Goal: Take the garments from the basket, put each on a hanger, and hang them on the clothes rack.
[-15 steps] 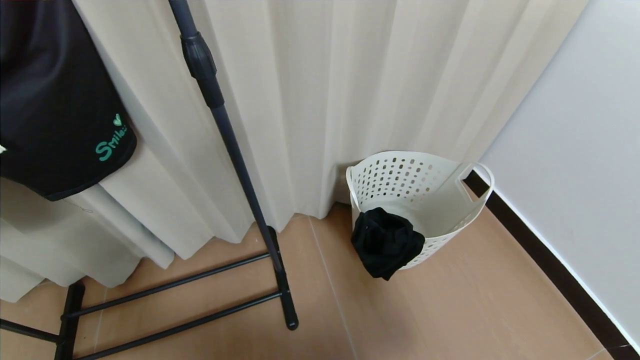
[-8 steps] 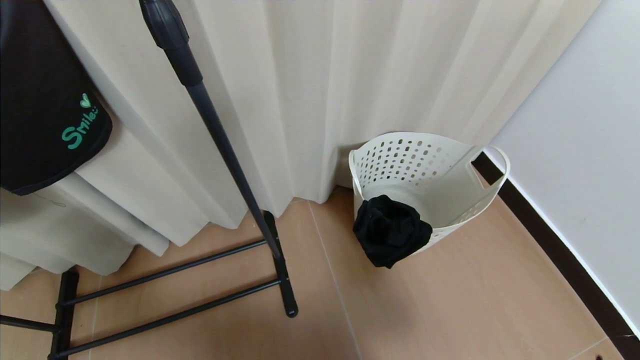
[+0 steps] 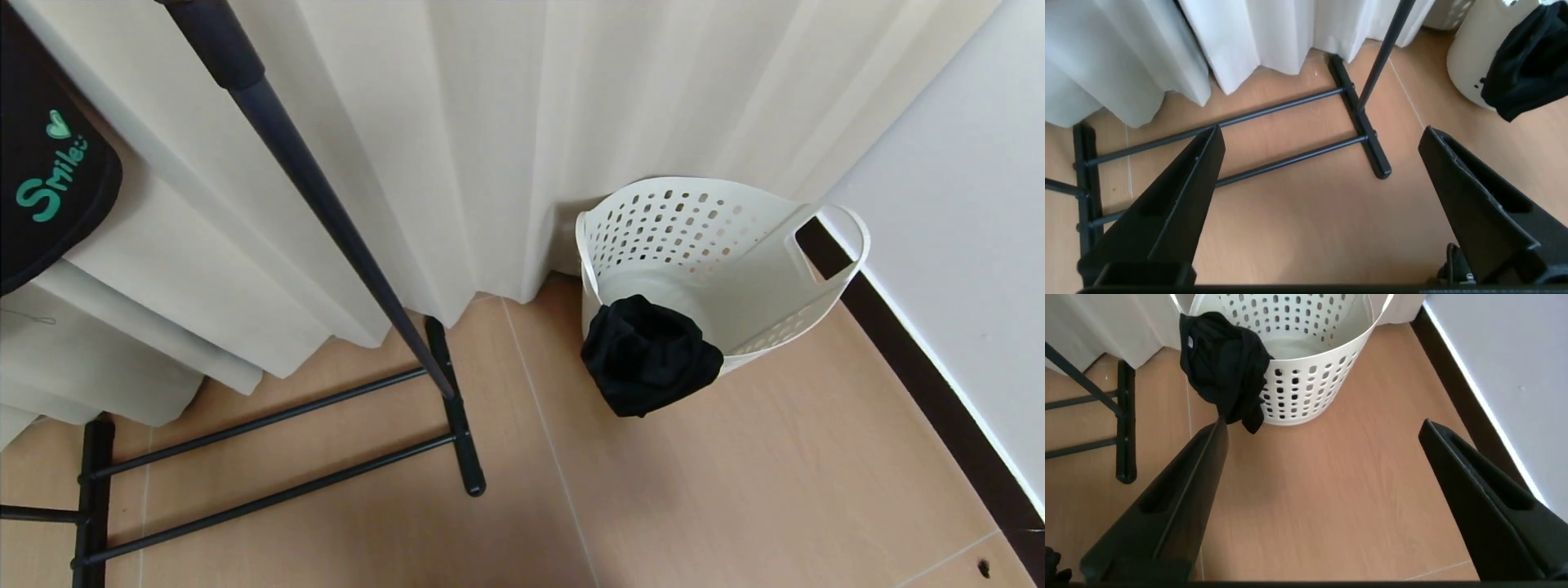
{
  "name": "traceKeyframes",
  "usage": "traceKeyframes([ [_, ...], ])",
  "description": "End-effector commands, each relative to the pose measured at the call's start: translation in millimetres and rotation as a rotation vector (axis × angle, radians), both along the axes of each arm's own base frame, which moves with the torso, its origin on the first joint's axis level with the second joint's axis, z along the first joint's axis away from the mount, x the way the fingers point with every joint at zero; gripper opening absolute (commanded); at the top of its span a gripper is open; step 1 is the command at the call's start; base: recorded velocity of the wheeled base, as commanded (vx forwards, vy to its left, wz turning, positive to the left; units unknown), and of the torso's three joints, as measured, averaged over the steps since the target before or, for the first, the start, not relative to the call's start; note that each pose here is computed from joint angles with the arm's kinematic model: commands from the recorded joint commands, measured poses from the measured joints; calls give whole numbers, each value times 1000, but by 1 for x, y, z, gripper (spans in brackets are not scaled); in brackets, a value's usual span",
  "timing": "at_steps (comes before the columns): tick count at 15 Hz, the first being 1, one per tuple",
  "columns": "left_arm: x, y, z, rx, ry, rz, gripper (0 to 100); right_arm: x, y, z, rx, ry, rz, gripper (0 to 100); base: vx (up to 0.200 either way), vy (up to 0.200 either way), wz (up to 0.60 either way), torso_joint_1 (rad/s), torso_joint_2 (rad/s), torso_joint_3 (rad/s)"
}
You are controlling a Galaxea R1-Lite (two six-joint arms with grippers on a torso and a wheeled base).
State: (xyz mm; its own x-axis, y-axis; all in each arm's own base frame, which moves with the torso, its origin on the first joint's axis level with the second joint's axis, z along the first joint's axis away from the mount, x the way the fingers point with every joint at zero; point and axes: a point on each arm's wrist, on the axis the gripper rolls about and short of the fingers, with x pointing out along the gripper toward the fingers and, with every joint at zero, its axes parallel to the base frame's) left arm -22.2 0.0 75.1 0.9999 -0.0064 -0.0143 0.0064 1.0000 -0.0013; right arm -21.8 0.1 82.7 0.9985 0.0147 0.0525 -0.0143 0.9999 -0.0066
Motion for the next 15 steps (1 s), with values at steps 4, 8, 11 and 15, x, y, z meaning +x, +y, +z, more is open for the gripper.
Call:
traceKeyframes([
  [4, 0, 0, 0, 0, 0, 0, 100, 0, 0, 0, -3, -3, 0, 100, 0, 0, 0, -2, 5, -193],
  [8, 0, 0, 0, 1, 1, 2, 100, 0, 0, 0, -1, -4, -6, 100, 0, 0, 0, 2, 0, -198],
  [11, 0, 0, 0, 3, 0, 5, 100, 0, 0, 0, -12, -6, -3, 100, 0, 0, 0, 8, 5, -86],
  [15, 0, 0, 0, 3, -5, 19, 100, 10, 0, 0, -47, 149, 32, 100, 0, 0, 0, 0, 0, 0],
])
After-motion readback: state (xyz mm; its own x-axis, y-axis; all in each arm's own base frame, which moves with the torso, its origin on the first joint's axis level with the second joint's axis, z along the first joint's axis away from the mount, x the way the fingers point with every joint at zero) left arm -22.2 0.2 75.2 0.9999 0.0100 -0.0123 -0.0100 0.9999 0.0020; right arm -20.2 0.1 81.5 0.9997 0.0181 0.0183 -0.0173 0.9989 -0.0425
